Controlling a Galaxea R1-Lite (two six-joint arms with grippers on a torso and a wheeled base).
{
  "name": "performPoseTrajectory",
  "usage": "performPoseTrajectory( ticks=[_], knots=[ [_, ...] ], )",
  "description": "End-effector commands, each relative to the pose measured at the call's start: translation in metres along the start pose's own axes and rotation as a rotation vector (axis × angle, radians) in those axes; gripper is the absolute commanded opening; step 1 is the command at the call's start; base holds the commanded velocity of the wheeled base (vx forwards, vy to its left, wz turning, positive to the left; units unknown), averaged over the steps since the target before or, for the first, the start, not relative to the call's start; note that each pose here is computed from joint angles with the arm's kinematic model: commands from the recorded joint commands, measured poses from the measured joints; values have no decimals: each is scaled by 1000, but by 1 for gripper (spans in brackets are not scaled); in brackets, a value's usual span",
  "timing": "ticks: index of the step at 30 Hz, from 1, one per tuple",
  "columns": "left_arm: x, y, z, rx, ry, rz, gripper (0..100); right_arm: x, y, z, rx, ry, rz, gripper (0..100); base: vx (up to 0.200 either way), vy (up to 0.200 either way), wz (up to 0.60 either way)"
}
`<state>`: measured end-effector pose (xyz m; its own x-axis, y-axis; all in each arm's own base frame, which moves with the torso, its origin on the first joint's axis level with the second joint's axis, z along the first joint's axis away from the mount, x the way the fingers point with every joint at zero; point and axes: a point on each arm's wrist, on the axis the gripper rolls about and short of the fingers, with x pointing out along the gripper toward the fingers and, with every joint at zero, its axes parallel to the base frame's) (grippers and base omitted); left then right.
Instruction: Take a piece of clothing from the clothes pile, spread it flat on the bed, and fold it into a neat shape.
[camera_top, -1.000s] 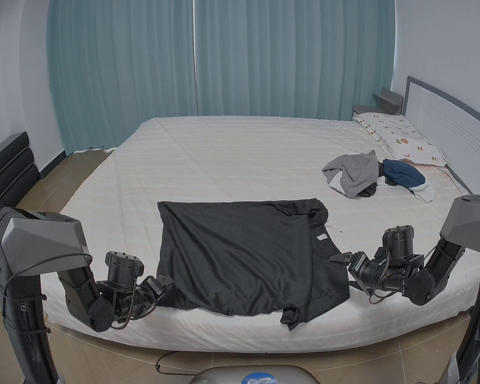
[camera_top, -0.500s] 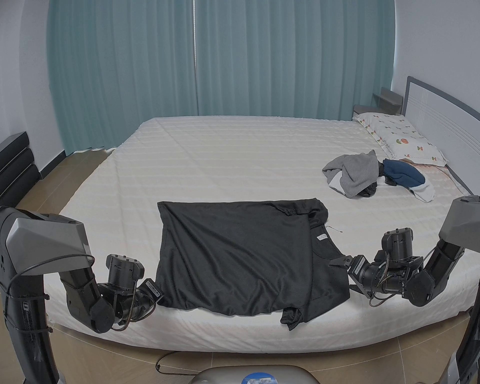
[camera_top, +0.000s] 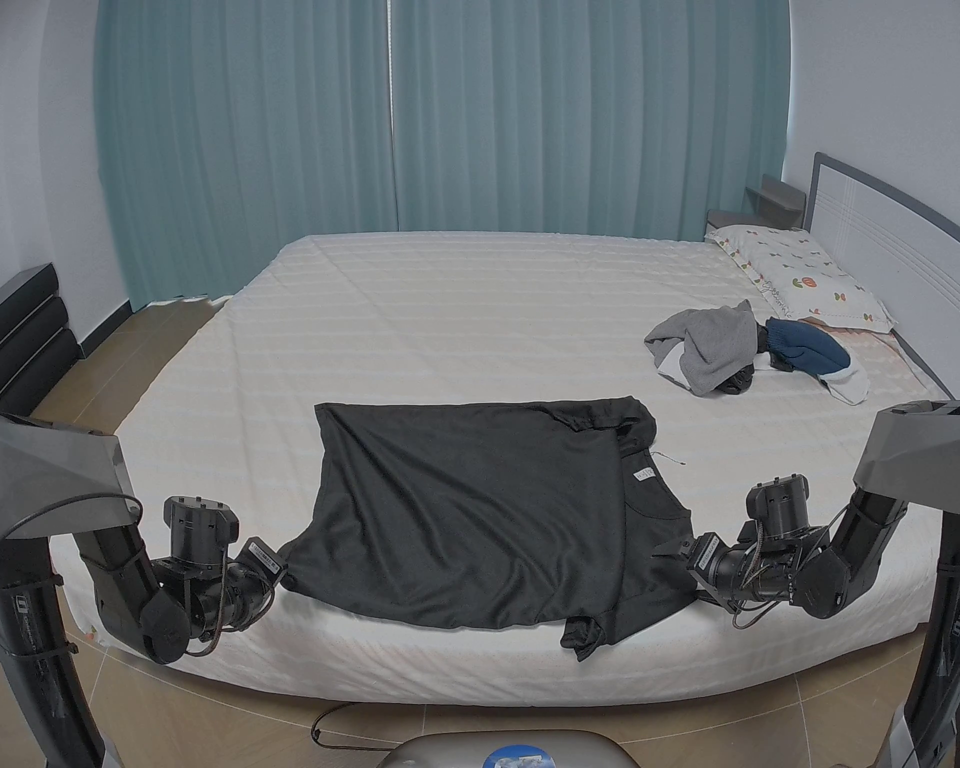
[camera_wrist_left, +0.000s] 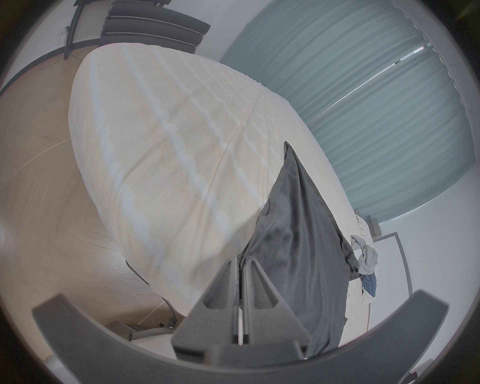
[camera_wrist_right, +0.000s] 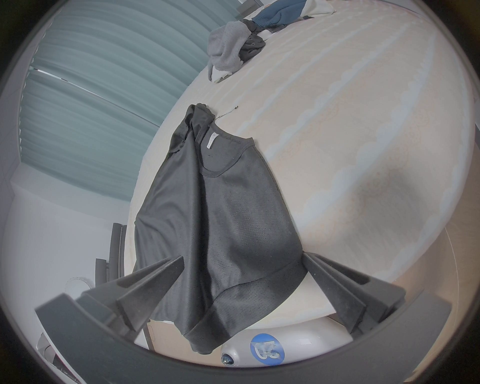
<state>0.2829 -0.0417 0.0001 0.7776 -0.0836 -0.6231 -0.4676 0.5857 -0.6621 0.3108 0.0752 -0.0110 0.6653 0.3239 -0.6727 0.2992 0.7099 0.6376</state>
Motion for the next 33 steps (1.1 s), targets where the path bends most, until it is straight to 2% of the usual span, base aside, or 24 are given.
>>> performPoseTrajectory(
  ticks=[1,6,7,16,23,26,33],
  knots=[
    [1,4,5,-15,-19,2,0,10,-5,0,3,4,-11,100,0,0,0],
    [1,5,9,-23,-33,-6,0,11,-3,2,-9,-7,-8,100,0,0,0],
    [0,5,10,-23,-35,-9,0,12,-3,3,-11,-14,-10,0,0,0,0],
    [1,5,9,-23,-34,-7,0,16,-2,5,-29,-41,-27,0,0,0,0],
    [3,0,13,-40,-63,-47,0,12,16,21,-49,-112,24,0,0,0,0],
    [5,-4,15,-67,-83,-81,0,5,35,35,-63,-156,78,0,0,0,0],
    [18,-3,20,-70,-120,-108,0,19,61,56,-76,-175,107,0,0,0,0]
  ],
)
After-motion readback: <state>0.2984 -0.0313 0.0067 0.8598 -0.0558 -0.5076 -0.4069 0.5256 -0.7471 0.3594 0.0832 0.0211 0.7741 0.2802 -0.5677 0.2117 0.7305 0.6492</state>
